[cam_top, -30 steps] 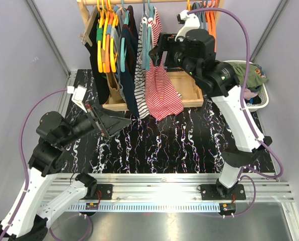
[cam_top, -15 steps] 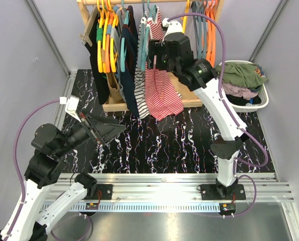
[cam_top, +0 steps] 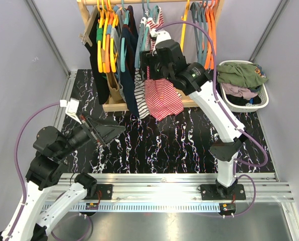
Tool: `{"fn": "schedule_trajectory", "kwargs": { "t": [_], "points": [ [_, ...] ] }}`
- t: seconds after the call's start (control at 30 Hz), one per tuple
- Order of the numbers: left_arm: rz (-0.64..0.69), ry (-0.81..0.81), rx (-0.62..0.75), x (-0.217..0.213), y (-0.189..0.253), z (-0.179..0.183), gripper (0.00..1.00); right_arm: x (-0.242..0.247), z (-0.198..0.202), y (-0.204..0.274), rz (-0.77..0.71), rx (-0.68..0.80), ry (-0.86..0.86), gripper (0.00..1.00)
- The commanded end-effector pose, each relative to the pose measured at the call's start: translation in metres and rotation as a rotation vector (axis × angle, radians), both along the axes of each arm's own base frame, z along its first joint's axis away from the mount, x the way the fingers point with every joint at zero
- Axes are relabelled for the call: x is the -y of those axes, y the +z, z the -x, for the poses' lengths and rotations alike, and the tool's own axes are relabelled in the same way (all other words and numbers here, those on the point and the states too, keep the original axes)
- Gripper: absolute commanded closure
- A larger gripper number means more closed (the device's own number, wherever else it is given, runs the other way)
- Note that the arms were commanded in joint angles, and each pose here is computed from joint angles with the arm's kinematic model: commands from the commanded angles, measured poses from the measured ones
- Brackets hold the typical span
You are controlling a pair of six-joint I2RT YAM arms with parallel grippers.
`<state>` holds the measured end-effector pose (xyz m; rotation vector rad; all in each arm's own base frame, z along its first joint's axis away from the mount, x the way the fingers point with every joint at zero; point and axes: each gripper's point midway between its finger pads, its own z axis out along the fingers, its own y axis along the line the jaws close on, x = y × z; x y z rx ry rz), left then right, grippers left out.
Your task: Remove the tank top from the hanger
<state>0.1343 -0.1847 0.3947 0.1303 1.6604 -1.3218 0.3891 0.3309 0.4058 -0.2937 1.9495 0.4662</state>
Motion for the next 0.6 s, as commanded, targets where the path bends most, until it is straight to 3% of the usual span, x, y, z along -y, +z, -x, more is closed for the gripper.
{"fn": "schedule_trajectory", "kwargs": {
  "t": [0.0, 0.13, 0.4, 0.57],
  "points": [
    [0.037, 0.02, 0.049, -0.003, 0.014, -0.001, 0.01, 0.002, 0.027, 0.021, -0.035, -0.002, 0.044, 0.24],
    [0.04, 0.027, 0.048, -0.004, 0.012, -0.001, 0.01, 0.004, 0.034, 0.017, -0.034, -0.035, 0.04, 0.23],
    [0.044, 0.019, 0.052, -0.003, 0.014, 0.0, 0.01, 0.026, -0.005, 0.043, -0.01, 0.108, -0.16, 0.12],
    [0.041, 0.037, 0.058, -0.01, 0.014, 0.006, 0.01, 0.029, -0.023, 0.029, -0.009, 0.091, -0.206, 0.1]
  ]
}}
